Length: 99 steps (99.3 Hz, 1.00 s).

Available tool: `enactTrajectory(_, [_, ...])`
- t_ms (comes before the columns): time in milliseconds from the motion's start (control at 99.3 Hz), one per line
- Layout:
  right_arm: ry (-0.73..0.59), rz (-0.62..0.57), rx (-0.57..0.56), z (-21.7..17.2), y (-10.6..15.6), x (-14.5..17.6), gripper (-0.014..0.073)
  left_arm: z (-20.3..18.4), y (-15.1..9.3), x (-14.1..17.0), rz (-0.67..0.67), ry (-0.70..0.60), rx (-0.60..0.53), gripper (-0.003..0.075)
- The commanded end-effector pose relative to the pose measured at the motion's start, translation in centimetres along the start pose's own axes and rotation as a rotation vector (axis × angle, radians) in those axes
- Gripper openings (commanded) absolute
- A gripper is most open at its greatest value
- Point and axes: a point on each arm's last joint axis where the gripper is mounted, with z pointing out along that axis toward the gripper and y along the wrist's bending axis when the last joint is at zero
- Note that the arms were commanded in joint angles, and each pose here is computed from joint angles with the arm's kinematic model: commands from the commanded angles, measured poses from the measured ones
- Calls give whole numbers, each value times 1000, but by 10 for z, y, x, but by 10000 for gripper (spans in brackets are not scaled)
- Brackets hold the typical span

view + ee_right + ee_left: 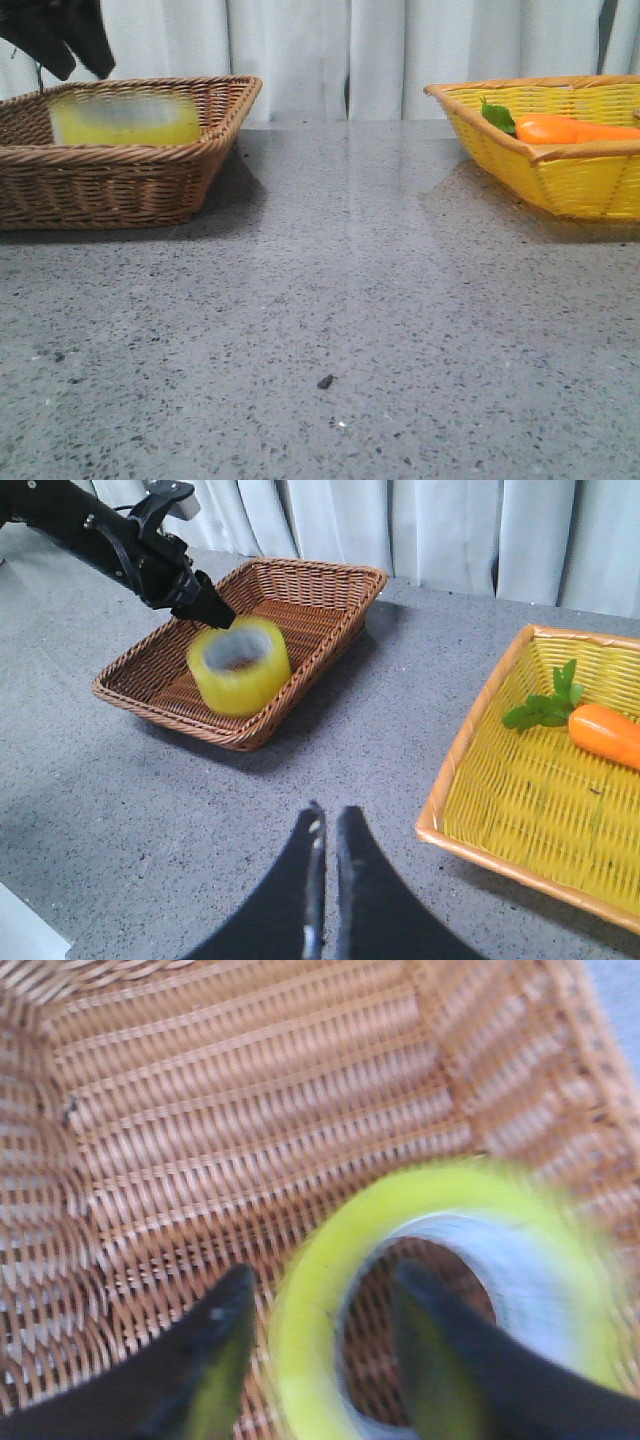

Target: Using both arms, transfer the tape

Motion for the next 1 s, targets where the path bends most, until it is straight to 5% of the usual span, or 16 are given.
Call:
enactTrajectory(0, [-68,-1,-8,0,1,-8,-66,-38,-8,-13,-35,-144,42,375])
enactTrajectory(131, [-142,-16,3,-3,-3,7,-66,-66,-20,-12,-50,-275,85,232])
enactTrajectory(252, [-225,-62,40,-12,-9,34,-66,-103,-36,9,-5,-472,86,195])
enactTrajectory(503, [-458,-165,101,-37,-20,85,-66,-137,-48,125,38,-700,127,167])
enactTrajectory(685, [-517,-206,114,-32,-22,96,-66,-136,-36,193,25,-767,113,-21])
enactTrajectory(987, [-517,-216,100,-17,-20,93,-66,-142,-33,202,31,-816,100,-21])
